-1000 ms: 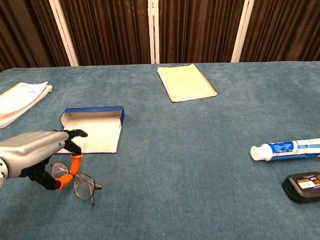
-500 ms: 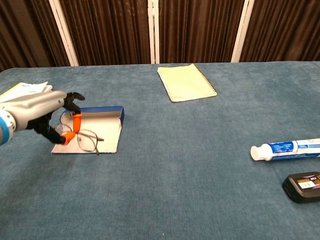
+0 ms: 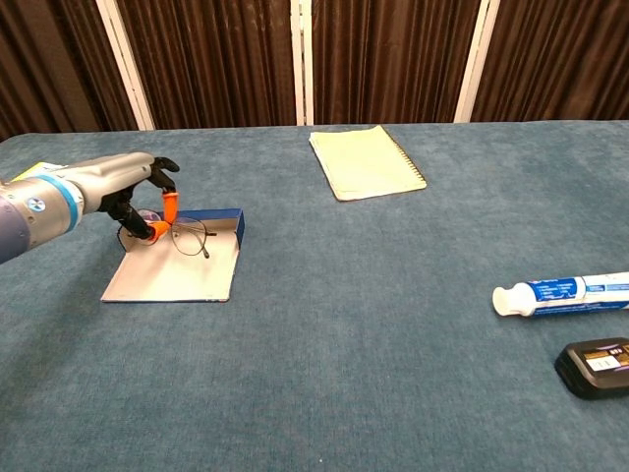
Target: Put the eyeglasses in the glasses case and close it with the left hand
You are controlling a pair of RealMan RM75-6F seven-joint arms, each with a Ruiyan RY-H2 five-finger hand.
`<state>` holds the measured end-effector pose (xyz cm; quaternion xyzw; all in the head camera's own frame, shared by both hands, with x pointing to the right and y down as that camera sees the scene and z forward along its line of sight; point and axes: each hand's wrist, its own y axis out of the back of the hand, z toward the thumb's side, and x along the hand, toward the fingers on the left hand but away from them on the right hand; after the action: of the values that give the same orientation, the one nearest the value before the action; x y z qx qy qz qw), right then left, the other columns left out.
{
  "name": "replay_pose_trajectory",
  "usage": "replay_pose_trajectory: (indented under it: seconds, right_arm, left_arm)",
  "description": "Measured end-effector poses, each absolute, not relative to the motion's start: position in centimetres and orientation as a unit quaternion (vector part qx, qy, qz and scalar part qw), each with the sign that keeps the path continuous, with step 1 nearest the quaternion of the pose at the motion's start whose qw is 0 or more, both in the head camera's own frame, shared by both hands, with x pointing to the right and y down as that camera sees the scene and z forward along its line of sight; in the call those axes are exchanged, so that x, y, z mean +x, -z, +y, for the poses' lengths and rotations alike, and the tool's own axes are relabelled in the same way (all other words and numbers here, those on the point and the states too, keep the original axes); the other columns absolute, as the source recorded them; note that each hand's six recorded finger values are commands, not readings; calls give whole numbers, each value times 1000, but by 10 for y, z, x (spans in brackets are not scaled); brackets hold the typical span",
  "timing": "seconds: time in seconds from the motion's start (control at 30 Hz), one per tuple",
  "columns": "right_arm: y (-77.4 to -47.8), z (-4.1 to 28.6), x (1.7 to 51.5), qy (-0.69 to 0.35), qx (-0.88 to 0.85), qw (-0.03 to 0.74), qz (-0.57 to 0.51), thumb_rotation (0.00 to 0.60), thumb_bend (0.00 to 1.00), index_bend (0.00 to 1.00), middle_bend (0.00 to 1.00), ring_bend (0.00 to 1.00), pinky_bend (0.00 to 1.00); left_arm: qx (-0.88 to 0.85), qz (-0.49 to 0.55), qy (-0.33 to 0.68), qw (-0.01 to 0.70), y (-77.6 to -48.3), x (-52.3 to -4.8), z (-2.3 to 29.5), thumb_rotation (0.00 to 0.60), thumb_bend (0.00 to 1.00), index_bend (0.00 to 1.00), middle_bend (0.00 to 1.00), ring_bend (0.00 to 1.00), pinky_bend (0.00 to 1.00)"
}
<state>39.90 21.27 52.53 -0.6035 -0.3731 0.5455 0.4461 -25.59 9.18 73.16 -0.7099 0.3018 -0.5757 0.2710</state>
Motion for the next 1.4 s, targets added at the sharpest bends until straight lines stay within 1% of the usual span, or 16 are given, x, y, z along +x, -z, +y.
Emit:
replay_pose_trajectory:
  seconds: [0.37,0.57,0.63,0.67,0.7,0.73,0.77,0.8,0.9,0.97,1.13,1.4]
  right_arm:
    - [-526,212,401,-547,-603,444,-374,600,0,0,0,0,0]
    - [-525,212,401,-546,-603,444,-375,600,0,0,0,0,0]
    - [-525,212,401,-546,-604,443,-375,600,0,0,0,0,0]
    - [-525,212,401,-546,-603,443,-376,600,0,0,0,0,0]
    - [-525,212,401,-546,-603,443,-376,600,0,0,0,0,0]
    - [-525,211,401,-546,-604,443,-376,600,0,0,0,0,0]
    - [-525,211,401,-546,-604,443,-376,600,0,0,0,0,0]
    - [-525,211,402,-546,-603,443,-376,600,0,0,0,0,0]
    - [-525,211,402,-547,-603,442,-376,600,0,0,0,0,0]
    - [-525,211,402,-547,-603,442,-376,600,0,0,0,0,0]
    - [-526,211,402,-548,-604,441,-375,600,0,0,0,0,0]
    - [-526,210,403,-549,-602,440,-376,600,0,0,0,0,0]
  left_arm:
    - [-713,302,576,263,-739,-254,92,600,578,628,0,0,0]
    - [-712,304,579,255,-743,-256,94,600,577,605,0,0,0]
    - [-711,306,580,254,-743,-257,94,600,577,510,0,0,0]
    - [-711,307,580,254,-743,-258,94,600,574,386,0,0,0]
    - [-710,309,580,255,-743,-258,93,600,562,233,0,0,0]
    - [-709,311,579,255,-743,-258,93,600,541,141,0,0,0]
    - [-708,313,579,257,-743,-258,93,600,490,47,0,0,0]
    - [-707,316,577,259,-742,-258,92,600,412,6,0,0,0]
    - [-705,317,575,269,-740,-258,92,600,207,0,0,0,0]
    - [-707,314,573,269,-739,-257,94,600,164,0,0,0,0]
    - [-714,305,563,284,-734,-253,96,600,125,0,0,0,0]
    - [-710,287,568,300,-740,-251,92,600,124,0,0,0,0]
